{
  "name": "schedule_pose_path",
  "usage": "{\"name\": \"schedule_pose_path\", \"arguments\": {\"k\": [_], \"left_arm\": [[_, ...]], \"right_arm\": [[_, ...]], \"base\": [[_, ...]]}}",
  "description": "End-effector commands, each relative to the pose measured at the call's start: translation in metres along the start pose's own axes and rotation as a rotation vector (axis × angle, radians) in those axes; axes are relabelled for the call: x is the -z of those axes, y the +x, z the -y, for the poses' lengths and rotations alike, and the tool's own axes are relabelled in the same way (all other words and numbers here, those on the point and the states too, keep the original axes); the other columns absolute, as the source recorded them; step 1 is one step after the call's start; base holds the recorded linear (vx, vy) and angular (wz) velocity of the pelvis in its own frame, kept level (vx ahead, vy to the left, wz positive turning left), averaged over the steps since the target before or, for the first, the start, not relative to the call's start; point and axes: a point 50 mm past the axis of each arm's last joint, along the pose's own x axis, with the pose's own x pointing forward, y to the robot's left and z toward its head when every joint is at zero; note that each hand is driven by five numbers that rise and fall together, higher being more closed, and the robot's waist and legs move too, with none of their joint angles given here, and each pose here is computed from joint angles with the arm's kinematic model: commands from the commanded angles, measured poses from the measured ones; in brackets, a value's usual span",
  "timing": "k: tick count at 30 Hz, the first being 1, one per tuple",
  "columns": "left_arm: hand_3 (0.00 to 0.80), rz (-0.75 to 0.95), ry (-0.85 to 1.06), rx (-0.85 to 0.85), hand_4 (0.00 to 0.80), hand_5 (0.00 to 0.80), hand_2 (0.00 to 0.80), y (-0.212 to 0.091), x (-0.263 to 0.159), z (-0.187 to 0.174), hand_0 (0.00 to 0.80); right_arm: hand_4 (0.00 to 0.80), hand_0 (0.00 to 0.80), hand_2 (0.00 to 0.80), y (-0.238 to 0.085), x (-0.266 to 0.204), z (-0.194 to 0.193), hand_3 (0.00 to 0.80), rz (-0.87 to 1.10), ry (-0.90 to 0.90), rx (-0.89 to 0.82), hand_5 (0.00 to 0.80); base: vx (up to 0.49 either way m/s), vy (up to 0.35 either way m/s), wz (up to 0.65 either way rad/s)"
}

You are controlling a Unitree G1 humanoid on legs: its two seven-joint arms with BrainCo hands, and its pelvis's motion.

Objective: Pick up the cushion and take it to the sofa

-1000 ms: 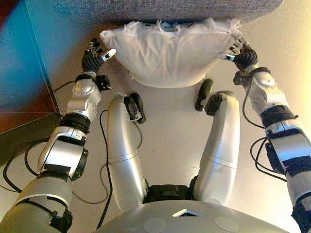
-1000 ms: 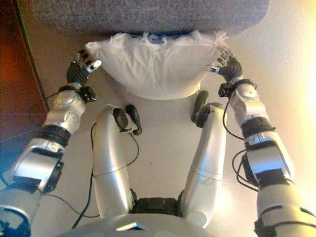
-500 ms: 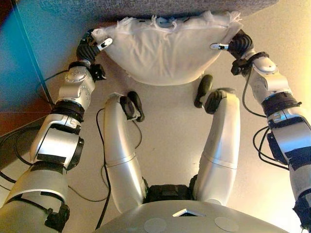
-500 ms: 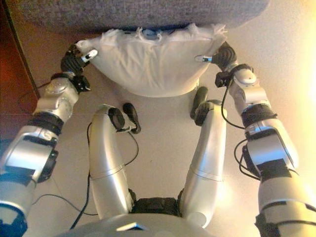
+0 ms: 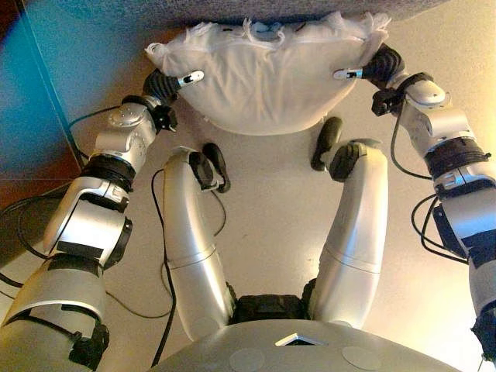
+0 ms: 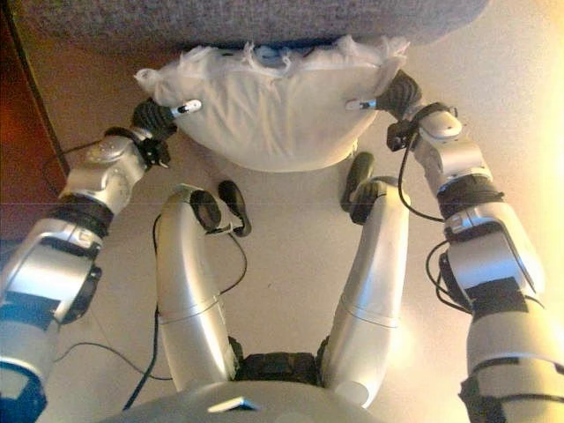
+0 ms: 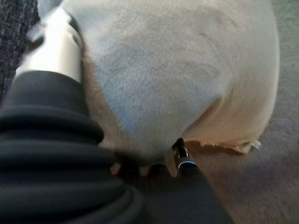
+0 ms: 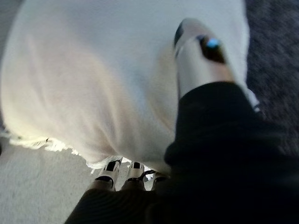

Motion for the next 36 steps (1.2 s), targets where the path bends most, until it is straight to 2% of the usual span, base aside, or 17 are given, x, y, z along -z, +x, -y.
{"name": "schedule_pose_path", "arguments": {"k": [1, 18, 21, 25, 32, 36], "left_arm": [[0.800, 0.042, -0.015, 0.117, 0.800, 0.800, 0.800, 0.006, -0.013, 0.019, 0.800], [0.800, 0.198, -0.040, 0.131, 0.800, 0.800, 0.800, -0.001, -0.019, 0.026, 0.800], [0.800, 0.268, -0.024, 0.079, 0.800, 0.800, 0.800, -0.006, -0.015, 0.028, 0.800], [0.800, 0.447, -0.051, -0.017, 0.800, 0.800, 0.800, -0.020, -0.014, 0.035, 0.800], [0.800, 0.647, -0.069, -0.041, 0.800, 0.800, 0.800, -0.045, -0.019, 0.057, 0.800], [0.800, 0.691, -0.096, -0.043, 0.800, 0.800, 0.800, -0.058, -0.019, 0.056, 0.800]], "right_arm": [[0.800, 0.800, 0.800, 0.007, -0.019, -0.016, 0.800, 0.057, -0.047, -0.088, 0.800], [0.800, 0.800, 0.800, -0.001, -0.016, -0.027, 0.800, 0.202, 0.107, -0.076, 0.800], [0.800, 0.800, 0.800, -0.008, -0.007, -0.037, 0.800, 0.252, 0.133, -0.061, 0.800], [0.800, 0.800, 0.800, -0.023, 0.011, -0.050, 0.800, 0.309, 0.204, -0.025, 0.800], [0.800, 0.800, 0.800, -0.048, 0.015, -0.069, 0.800, 0.495, 0.328, 0.037, 0.800], [0.800, 0.800, 0.800, -0.065, 0.024, -0.078, 0.800, 0.545, 0.397, 0.040, 0.800]], "base": [[0.000, 0.000, 0.00], [0.000, -0.002, 0.00], [0.001, -0.046, -0.01], [-0.009, -0.057, 0.01], [-0.060, -0.061, 0.00], [0.074, -0.083, 0.05]]}}
